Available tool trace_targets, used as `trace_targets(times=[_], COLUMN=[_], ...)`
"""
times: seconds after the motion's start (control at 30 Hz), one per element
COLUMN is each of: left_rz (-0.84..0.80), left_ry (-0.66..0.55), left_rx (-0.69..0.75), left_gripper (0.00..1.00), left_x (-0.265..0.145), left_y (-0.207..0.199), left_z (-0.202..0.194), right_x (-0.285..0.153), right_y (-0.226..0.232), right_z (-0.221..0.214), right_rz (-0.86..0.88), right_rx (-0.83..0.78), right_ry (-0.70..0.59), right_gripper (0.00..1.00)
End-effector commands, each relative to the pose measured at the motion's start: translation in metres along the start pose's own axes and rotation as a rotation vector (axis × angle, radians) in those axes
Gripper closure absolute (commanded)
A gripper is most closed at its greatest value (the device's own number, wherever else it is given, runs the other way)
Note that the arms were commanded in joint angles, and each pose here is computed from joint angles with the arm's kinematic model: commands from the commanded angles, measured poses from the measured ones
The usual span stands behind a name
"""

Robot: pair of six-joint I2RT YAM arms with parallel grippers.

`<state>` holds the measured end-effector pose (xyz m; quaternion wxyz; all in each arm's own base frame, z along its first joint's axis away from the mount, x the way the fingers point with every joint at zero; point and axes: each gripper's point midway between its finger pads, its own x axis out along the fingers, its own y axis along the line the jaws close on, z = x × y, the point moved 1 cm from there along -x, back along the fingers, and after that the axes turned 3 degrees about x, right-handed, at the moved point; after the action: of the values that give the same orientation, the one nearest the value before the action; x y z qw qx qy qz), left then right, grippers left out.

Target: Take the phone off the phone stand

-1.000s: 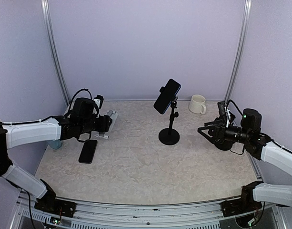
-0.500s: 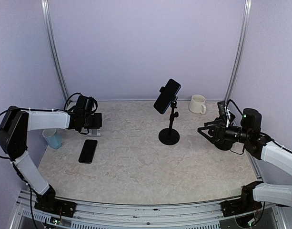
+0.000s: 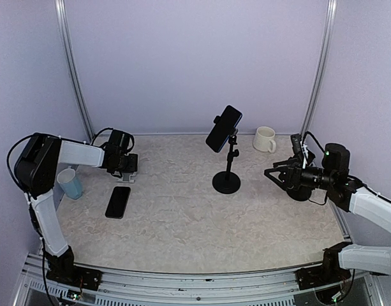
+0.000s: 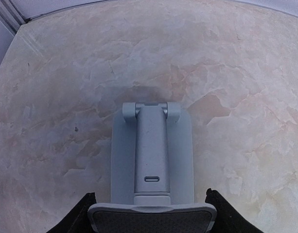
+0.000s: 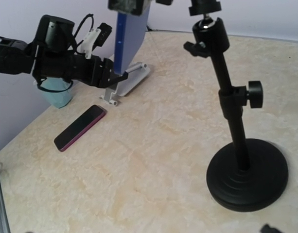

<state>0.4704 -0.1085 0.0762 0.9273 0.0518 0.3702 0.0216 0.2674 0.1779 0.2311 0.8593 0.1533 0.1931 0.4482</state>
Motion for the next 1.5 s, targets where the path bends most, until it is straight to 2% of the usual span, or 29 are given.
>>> trace_targets(times=[0.0,0.33,0.7,0.8,1.17,1.47], left_rz=[-0.006,-0.042,-0.088,-0.099,-0.092,-0.054], left_ry=[-0.065,-0.002,0.036,-0.006,-0.219,-0.388], left_rx=[-0.009,-0.014,-0.019,-0.039,-0.111,-0.159], left_gripper=[0.63,0.51,0.17,0.02,0.01,0.01], left_x=[0.011,0.026,0.021,0.006,-0.079,-0.152], left_y=[0.002,0.009,0.008,0.01,0.027,0.042], left_z=[0.028,0.021,0.018,0.033,0.102,0.131], right_x=[0.0,0.002,0.002,0.001,0.01,0.033], right_y=[0.001,-0.001,0.002,0.003,0.015,0.035], right_z=[0.011,0.014,0.021,0.023,0.044,0.075], right_rz=[-0.003,-0.005,-0.004,-0.005,-0.021,-0.025], right_rx=[-0.021,-0.023,-0.029,-0.021,0.01,0.043], right_ry=[-0.01,-0.008,-0.013,-0.018,-0.079,-0.107], right_gripper=[0.0,0.0,0.0,0.0,0.05,0.11])
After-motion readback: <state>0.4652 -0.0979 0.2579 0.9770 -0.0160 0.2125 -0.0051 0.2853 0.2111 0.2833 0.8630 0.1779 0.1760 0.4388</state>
